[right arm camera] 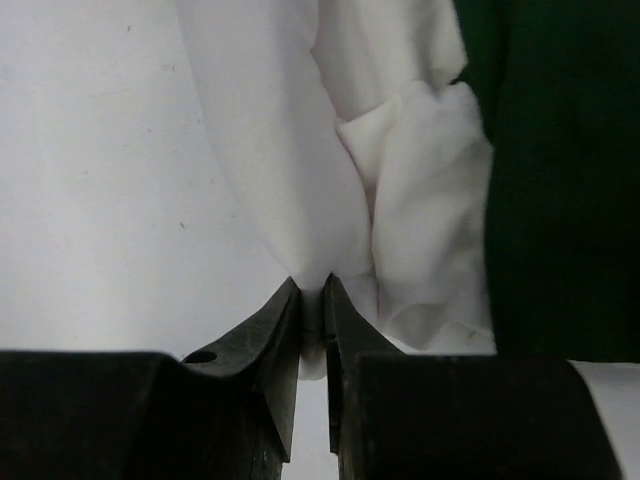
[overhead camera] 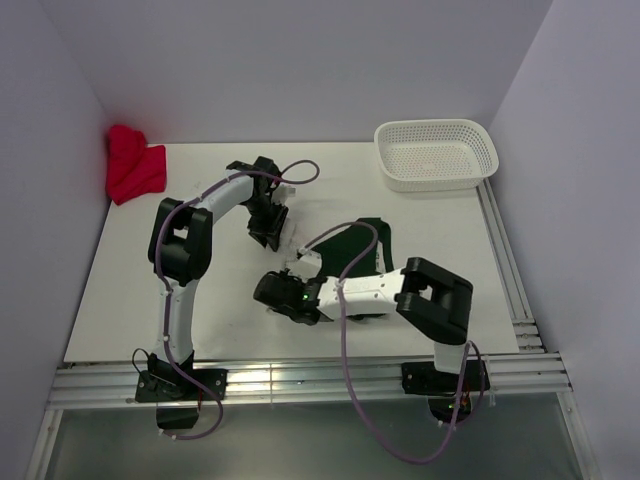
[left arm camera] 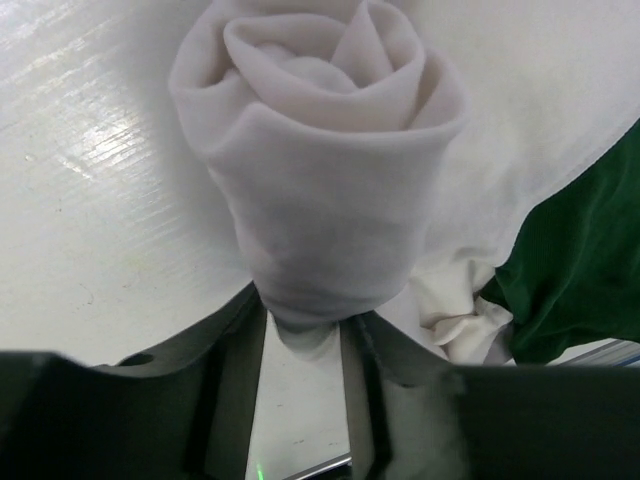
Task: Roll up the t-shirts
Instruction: Roll the tshirt
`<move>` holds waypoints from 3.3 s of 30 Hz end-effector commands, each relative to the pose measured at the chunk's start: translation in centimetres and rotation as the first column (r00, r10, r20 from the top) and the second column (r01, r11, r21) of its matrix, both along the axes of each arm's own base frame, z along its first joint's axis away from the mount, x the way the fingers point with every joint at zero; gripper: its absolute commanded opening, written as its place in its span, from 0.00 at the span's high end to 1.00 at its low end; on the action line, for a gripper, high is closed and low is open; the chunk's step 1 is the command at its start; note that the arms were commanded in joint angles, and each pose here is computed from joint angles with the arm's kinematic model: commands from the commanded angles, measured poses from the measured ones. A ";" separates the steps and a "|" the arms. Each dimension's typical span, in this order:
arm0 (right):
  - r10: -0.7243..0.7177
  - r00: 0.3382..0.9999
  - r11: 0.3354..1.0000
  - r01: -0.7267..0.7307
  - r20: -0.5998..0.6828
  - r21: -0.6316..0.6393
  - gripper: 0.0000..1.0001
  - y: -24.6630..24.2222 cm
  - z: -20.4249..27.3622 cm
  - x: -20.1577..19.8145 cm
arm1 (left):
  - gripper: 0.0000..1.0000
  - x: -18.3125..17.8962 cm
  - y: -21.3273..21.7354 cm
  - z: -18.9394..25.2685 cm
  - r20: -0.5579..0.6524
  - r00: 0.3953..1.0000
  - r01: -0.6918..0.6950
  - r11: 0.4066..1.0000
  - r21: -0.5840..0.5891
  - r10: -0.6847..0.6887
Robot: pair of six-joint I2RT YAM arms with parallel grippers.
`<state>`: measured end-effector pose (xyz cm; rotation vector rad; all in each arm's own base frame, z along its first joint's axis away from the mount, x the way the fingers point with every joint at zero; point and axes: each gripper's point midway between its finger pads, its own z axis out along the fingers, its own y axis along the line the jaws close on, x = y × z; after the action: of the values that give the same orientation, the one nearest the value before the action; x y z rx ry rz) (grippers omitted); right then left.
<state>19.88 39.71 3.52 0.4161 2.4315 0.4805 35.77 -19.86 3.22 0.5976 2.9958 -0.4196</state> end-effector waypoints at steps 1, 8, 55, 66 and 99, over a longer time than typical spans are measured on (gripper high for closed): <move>-0.030 0.999 0.977 0.034 -0.025 0.208 0.88 0.6 1.3 -0.6 | 0.59 1.6 0.6 0.0 0.059 0.998 0.007 1.000 0.026 -0.009; -0.075 0.994 0.897 0.104 -0.085 0.429 0.90 0.1 0.2 -0.5 | 0.35 1.8 -1.6 2.5 0.068 0.997 0.030 0.990 -0.139 -0.020; -0.113 0.993 0.993 0.113 -0.024 0.024 0.46 -4.0 0.5 0.0 | 0.65 1.4 -2.3 -0.3 0.073 0.997 -0.021 0.995 -0.095 0.028; -0.055 0.992 0.976 0.078 0.116 -0.202 0.48 -2.8 7.1 2.8 | 0.65 1.1 -2.1 -0.6 0.085 0.996 -0.007 1.000 -0.007 0.008; -0.030 0.995 0.864 0.071 0.090 -0.498 0.49 -1.5 0.2 9.2 | 0.62 0.8 -2.0 -1.5 0.050 0.999 0.009 0.996 0.090 -0.014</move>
<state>28.86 38.50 3.68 0.2260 2.3484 -0.1453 36.48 -23.05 2.84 0.5911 2.9513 -0.3792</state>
